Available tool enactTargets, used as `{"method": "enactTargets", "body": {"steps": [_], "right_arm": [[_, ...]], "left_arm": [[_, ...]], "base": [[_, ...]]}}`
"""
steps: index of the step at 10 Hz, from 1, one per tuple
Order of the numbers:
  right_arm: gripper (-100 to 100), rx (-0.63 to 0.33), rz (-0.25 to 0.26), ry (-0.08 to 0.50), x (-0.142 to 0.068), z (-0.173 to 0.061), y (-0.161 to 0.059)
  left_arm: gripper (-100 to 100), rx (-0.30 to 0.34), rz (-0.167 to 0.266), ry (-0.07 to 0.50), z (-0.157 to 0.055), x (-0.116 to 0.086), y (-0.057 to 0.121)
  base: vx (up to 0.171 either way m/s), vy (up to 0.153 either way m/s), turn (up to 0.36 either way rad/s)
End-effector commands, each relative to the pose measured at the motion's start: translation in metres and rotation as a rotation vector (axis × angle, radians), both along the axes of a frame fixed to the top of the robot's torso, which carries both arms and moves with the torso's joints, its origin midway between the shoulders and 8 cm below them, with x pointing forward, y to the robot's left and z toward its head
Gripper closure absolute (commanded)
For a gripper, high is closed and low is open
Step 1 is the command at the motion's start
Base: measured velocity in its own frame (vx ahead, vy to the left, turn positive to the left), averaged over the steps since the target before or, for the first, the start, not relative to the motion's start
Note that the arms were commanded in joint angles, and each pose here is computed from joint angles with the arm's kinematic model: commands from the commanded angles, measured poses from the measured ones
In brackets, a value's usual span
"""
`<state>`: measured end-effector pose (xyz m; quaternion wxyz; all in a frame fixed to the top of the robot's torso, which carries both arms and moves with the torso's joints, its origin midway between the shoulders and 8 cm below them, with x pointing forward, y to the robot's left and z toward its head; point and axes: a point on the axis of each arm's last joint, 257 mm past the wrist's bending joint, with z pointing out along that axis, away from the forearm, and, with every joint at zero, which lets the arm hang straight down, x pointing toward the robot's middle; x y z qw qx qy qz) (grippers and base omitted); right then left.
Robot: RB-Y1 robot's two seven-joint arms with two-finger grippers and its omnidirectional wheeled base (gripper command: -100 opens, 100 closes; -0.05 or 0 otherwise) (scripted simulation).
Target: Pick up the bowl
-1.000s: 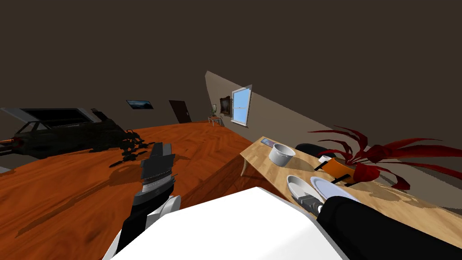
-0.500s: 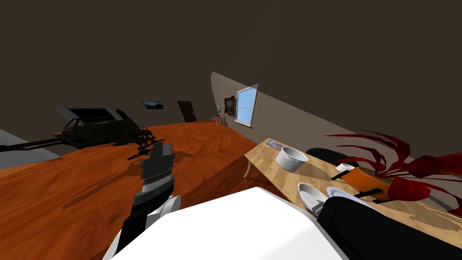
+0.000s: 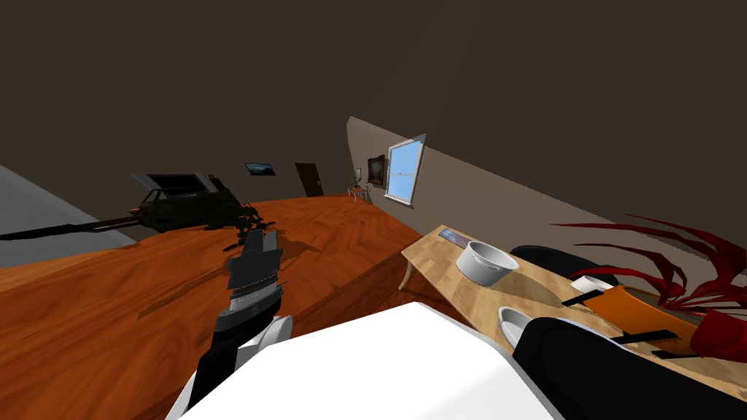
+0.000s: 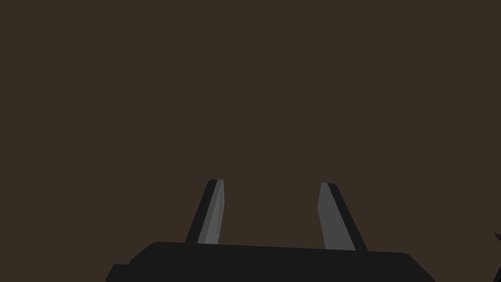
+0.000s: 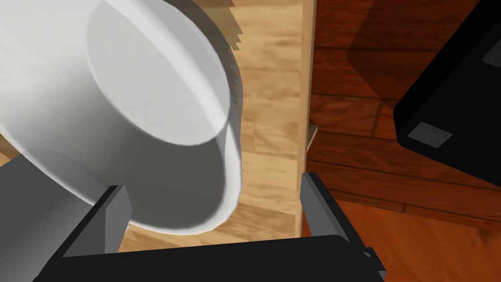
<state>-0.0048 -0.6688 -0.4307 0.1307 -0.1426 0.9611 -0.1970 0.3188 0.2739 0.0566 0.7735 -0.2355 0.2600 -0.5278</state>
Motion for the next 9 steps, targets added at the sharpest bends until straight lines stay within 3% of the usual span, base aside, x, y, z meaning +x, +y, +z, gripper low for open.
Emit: {"method": "enactTargets", "body": {"steps": [1,2,3,4,9], "right_arm": [[-100,-0.008,0.027,0.056,-0.015,-0.002,-0.004],[-100,-0.005,0.019,0.036,-0.009,-0.001,-0.002],[0,-0.005,0.02,0.039,-0.01,-0.001,-0.002],[-100,-0.004,0.051,0.042,-0.015,-0.009,0.012],[-100,-0.005,0.121,0.046,-0.024,-0.024,0.044]], "left_arm": [[0,0.0,0.0,0.0,0.0,0.0,0.0],[0,0.0,0.0,0.0,0.0,0.0,0.0],[0,0.0,0.0,0.0,0.0,0.0,0.0],[0,0.0,0.0,0.0,0.0,0.0,0.0],[0,0.0,0.0,0.0,0.0,0.0,0.0]], "base": [[0.02,0.035,0.065],[0.008,0.013,0.006],[0.0,0.0,0.0],[0.102,-0.074,-0.182],[0.138,-0.085,-0.153]]}}
